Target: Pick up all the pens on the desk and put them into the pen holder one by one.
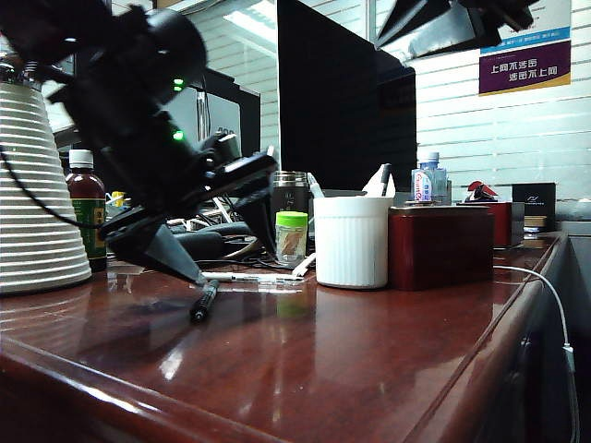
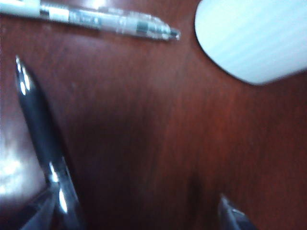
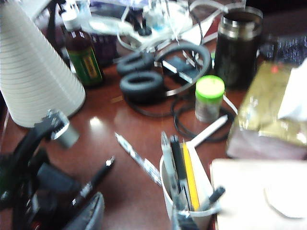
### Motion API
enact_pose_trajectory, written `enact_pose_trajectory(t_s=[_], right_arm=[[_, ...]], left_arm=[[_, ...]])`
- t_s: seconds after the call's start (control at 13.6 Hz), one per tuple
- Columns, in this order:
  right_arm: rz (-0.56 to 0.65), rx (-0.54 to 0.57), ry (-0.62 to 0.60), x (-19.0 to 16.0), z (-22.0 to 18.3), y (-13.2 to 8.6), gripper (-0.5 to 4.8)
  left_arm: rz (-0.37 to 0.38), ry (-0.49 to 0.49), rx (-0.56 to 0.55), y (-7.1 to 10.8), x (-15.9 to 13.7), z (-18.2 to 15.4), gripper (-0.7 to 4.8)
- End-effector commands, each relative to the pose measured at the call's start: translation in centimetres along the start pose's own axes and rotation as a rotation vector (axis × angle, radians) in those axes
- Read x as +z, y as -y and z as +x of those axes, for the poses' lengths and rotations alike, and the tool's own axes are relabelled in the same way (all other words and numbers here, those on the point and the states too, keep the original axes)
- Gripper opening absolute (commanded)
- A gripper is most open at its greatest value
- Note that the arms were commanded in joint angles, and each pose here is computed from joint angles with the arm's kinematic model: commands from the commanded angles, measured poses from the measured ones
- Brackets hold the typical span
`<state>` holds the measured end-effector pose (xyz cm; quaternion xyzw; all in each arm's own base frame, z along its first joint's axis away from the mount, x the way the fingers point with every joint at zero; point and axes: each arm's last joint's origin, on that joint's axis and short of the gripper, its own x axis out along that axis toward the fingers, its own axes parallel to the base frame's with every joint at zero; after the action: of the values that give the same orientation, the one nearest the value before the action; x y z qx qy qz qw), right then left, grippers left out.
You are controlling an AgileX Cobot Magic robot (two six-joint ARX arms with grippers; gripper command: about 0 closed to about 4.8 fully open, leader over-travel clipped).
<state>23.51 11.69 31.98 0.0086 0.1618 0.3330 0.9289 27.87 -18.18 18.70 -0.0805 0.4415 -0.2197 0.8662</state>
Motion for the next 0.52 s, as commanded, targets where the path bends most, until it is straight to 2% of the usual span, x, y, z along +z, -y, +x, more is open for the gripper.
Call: enact_pose_trajectory(t_s=[0.07,0.22,0.29,0.37,0.44,0.52], right_arm=[[-0.010,0.008,0.025,0.42,-0.20,-0.11,1.85],[-0.012,0.008,0.031,0.48,-0.21,-0.12,1.85],[-0.012,0.008,0.032,0.49,-0.21,-0.12,1.85],[-0.012,0.008,0.031,0.48,-0.21,-0.12,1.85],[-0.011,0.008,0.031,0.48,-0.21,-0.12,1.85],[-0.013,0.007,0.038,0.59,-0.39,-0.17,1.84]], left_arm=[[-0.002,-0.018,0.098,-0.11,0.37,0.01,4.79],[0.000,-0.060,0.189,-0.60,-0.23,0.12,4.79],[0.000,-0.058,0.186,-0.58,-0.22,0.12,4.63],[-0.005,-0.058,0.181,-0.56,-0.21,0.13,3.91],[-0.004,-0.049,0.178,-0.52,-0.12,0.14,2.95],[0.002,-0.021,0.166,-0.42,0.14,0.18,1.20]])
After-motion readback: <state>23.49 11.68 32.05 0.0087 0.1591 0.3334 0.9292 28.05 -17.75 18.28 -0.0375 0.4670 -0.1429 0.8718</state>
